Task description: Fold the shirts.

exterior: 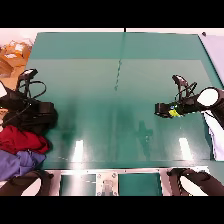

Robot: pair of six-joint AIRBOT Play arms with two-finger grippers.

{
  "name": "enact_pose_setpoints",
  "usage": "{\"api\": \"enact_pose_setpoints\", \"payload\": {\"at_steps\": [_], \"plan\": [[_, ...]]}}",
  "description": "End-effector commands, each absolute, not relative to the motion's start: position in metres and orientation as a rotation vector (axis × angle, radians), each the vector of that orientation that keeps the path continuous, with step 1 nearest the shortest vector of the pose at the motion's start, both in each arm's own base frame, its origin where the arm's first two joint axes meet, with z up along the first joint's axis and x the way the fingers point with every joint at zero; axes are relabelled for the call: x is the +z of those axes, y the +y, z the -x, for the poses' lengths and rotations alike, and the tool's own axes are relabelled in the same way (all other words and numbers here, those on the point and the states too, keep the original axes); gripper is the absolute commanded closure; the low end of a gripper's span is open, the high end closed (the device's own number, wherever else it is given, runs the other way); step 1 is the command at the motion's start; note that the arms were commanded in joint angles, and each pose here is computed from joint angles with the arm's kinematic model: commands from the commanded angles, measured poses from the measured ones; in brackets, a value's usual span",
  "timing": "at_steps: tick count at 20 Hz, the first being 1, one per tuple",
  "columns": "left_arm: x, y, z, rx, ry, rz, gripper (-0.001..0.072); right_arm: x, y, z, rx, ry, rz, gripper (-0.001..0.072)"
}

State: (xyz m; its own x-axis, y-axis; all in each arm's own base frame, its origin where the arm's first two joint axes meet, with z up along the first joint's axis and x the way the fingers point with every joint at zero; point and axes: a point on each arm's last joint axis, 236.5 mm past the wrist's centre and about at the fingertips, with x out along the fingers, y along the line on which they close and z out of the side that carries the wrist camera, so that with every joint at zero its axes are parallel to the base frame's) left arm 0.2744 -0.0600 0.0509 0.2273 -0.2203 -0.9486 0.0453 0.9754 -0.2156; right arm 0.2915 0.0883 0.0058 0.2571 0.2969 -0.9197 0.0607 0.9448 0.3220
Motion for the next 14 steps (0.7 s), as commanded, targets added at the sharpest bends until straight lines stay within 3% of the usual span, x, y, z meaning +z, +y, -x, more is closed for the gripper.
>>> {"api": "enact_pose_setpoints", "payload": {"at_steps": [1,3,4,5,6,8,14], "plan": [[0.051,-0.057,-0.276,-0.173,1.322,0.143,0.0685,0.006,0.089,-0.291,0.165,1.307,-0.32,0.0691],[0.048,-0.037,-0.281,-0.096,1.307,0.09,0.0683,0.006,0.089,-0.291,0.165,1.307,-0.32,0.069],[0.047,-0.016,-0.284,-0.015,1.299,0.042,0.0534,0.006,0.089,-0.291,0.165,1.307,-0.32,0.0691],[0.047,0.006,-0.288,0.067,1.281,-0.016,0.0109,0.006,0.089,-0.291,0.165,1.307,-0.32,0.069],[0.046,0.032,-0.294,0.162,1.25,-0.087,-0.0002,0.006,0.089,-0.291,0.165,1.307,-0.32,0.069],[0.036,0.061,-0.302,0.252,1.209,-0.186,-0.0013,0.006,0.089,-0.291,0.165,1.307,-0.32,0.069],[-0.065,0.057,-0.326,0.156,1.251,-0.301,-0.0013,0.006,0.089,-0.291,0.165,1.307,-0.32,0.0691]]}}
